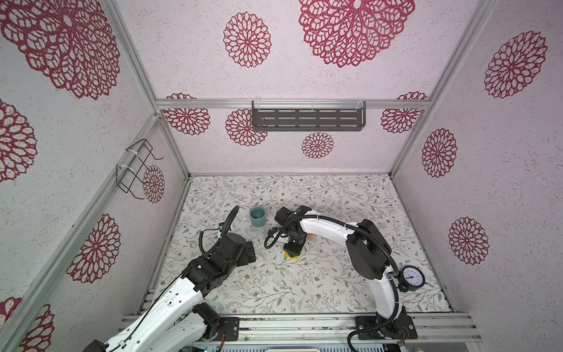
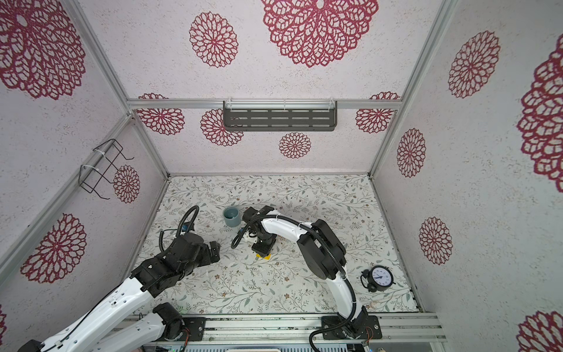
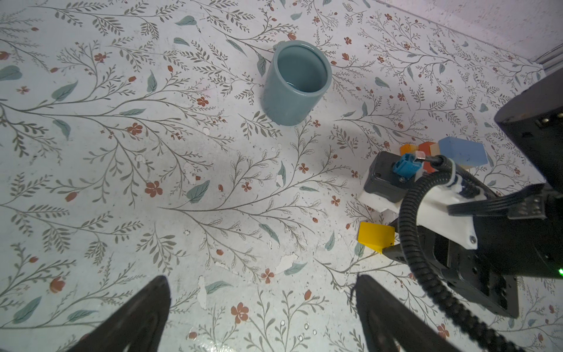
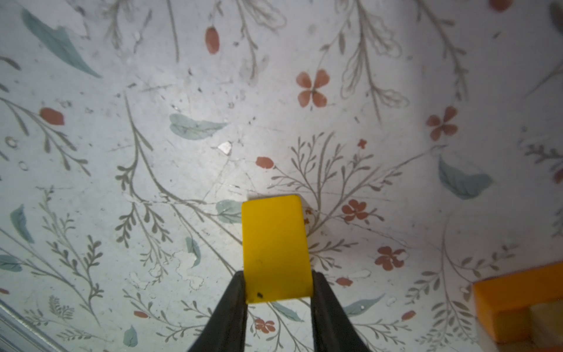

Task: Build the wood block tower
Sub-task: 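Lift the yellow block with the right gripper and carry it over the stack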

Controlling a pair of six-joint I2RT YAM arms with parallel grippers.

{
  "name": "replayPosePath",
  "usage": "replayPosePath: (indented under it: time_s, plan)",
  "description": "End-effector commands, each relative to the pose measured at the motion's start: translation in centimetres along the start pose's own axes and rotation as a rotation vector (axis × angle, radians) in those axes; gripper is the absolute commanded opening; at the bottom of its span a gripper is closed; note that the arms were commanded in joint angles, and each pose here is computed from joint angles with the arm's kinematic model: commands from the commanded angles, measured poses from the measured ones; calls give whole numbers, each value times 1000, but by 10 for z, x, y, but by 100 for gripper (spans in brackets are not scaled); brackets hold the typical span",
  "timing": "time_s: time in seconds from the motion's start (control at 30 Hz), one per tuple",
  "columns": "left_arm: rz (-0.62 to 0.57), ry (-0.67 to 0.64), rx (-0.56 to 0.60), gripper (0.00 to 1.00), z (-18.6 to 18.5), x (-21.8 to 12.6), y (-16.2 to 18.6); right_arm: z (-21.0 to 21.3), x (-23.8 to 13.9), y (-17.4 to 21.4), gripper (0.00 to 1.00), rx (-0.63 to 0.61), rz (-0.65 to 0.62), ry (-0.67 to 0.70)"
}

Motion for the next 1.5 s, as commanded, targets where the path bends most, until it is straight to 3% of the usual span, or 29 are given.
replayPosePath:
  time_s: [0.0,0.3,0.73,1.13,1.47]
  plan:
    - [-18,6,-26,97,0,-1,-4,2,-26,-6,33,-1,-32,17]
    - [13,9,0,97,-9,-1,-6,-12,-60,-13,29,-11,-44,112]
    - [27,13,21,97,-20,0,-11,-50,-115,19,27,90,-82,254]
    - [40,2,49,97,-35,8,-17,-73,-136,41,27,170,-118,283]
    - [55,-12,63,97,-41,16,-18,-92,-132,51,27,202,-107,294]
Point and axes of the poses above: each gripper's point midway between its finger pads, its own x axis out along the fingers, its own z axis along the line the jaws close on, y = z × x, the point moved 5 cm from there along -x, back along the fingers, and after that the axes turned 14 degrees about -x, right-handed, at the moved point
